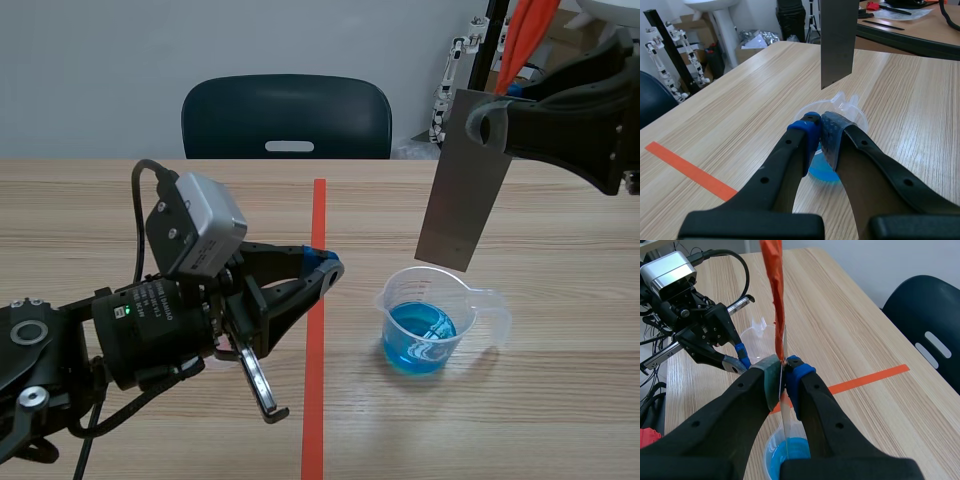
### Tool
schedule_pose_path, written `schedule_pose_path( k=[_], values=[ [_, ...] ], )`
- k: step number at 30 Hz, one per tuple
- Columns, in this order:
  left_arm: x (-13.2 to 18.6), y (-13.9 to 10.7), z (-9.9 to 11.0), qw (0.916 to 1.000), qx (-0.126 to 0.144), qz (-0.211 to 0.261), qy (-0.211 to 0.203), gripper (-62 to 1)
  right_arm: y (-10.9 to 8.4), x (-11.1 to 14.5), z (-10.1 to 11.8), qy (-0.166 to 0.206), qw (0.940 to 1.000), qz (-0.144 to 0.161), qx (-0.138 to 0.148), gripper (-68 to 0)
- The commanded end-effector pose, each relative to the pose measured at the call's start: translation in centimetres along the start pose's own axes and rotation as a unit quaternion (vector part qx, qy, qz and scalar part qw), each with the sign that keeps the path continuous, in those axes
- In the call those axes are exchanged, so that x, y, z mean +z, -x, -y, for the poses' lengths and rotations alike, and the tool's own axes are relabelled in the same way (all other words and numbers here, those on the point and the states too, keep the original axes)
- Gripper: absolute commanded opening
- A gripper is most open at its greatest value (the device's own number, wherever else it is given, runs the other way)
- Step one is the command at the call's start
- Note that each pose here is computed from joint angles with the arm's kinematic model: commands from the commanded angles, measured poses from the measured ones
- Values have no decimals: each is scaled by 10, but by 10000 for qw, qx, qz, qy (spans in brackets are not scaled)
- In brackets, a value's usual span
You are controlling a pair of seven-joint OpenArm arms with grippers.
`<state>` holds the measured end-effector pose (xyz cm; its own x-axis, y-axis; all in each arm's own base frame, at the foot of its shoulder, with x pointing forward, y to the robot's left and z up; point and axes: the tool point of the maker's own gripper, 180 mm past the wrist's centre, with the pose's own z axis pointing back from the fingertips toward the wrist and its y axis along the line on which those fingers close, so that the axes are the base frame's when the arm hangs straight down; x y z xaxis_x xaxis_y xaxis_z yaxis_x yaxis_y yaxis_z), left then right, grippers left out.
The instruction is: Do the redox reaction experiment. lower the plate into the blue solution
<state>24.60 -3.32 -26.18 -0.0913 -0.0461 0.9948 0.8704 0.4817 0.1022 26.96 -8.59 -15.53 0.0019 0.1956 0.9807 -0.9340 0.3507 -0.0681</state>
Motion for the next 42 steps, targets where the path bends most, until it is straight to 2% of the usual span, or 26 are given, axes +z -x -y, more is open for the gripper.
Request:
schedule_pose_path(
  k=[1, 11, 23, 29, 35, 37, 42],
  values=[
    [1, -11, -4, 9998, -71, 166, -18, -567, -15, 2, 6, 41, 9998, 143, 165, -669],
    [49, -6, -5, 9994, 4, 310, -167, -567, -15, 2, 6, 40, 9998, 142, 162, -669],
    [101, -3, 0, 9969, 139, 429, -642, -567, -15, 2, 6, 40, 9998, 142, 162, -669],
    [121, 3, 8, 9957, 293, 347, -811, -567, -15, 2, 6, 40, 9998, 144, 162, -669],
    [138, 0, 18, 9932, 469, 470, -952, -566, -15, 2, 6, 42, 9998, 142, 163, -669],
    [143, 1, 22, 9925, 537, 453, -998, -538, -15, 2, 6, 40, 9998, 142, 157, -669],
    [159, 1, 29, 9903, 634, 429, -1156, -392, -8, -2, 6, 51, 9999, 65, 99, -669]
  ],
)
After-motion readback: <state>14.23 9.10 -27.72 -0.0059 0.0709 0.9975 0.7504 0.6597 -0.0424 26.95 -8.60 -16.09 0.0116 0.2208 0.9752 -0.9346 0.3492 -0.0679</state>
